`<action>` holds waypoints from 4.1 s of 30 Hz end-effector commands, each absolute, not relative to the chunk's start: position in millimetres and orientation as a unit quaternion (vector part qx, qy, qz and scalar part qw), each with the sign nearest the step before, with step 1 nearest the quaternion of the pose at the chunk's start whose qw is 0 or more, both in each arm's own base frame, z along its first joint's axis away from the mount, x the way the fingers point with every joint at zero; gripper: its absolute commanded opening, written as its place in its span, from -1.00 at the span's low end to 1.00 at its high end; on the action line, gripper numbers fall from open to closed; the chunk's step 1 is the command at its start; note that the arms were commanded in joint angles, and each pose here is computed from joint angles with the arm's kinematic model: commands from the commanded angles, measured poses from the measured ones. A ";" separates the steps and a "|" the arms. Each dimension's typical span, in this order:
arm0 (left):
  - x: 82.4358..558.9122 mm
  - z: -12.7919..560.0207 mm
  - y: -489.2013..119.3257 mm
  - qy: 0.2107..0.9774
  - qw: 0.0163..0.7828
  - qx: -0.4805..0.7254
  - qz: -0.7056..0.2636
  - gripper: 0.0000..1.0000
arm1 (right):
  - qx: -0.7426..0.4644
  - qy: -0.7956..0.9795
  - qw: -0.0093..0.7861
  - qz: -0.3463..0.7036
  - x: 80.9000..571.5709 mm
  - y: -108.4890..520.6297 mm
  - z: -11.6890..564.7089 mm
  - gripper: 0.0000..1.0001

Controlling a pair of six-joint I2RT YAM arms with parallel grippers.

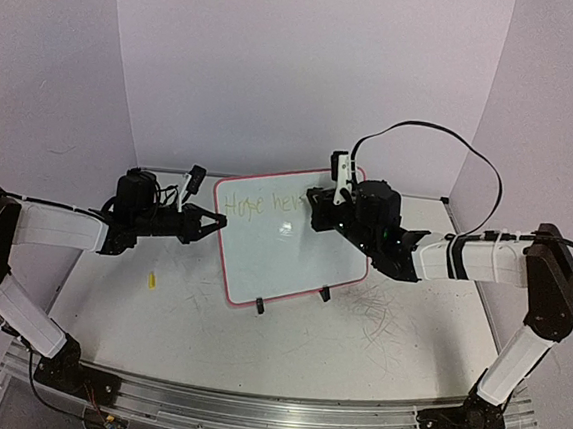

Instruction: Write a sentence on the whiteboard

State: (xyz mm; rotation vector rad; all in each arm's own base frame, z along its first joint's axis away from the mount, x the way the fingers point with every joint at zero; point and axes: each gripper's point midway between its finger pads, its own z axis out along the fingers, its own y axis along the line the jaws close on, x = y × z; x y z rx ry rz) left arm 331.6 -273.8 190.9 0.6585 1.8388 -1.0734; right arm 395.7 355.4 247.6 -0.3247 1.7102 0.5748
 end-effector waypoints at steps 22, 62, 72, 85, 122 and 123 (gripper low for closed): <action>350.7 202.4 -264.2 0.736 0.494 0.277 -0.372 -1.00 | -0.138 0.720 0.629 0.258 381.8 338.7 268.7 -1.00; 350.1 202.2 -264.0 0.735 0.494 0.279 -0.370 -1.00 | -0.108 0.738 0.631 0.215 406.3 327.6 255.2 -1.00; 350.1 202.8 -264.1 0.735 0.494 0.279 -0.371 -1.00 | -0.108 0.756 0.608 0.218 396.5 321.5 234.4 -1.00; 350.4 201.9 -264.7 0.736 0.493 0.279 -0.371 -1.00 | -0.109 0.750 0.614 0.220 400.7 325.8 242.5 -1.00; 352.8 200.7 -263.0 0.740 0.495 0.275 -0.364 -1.00 | -0.195 0.693 0.645 0.256 342.4 300.4 286.7 -1.00; 352.7 201.7 -262.6 0.739 0.497 0.275 -0.362 -1.00 | -0.192 0.695 0.646 0.249 344.8 299.2 288.2 -1.00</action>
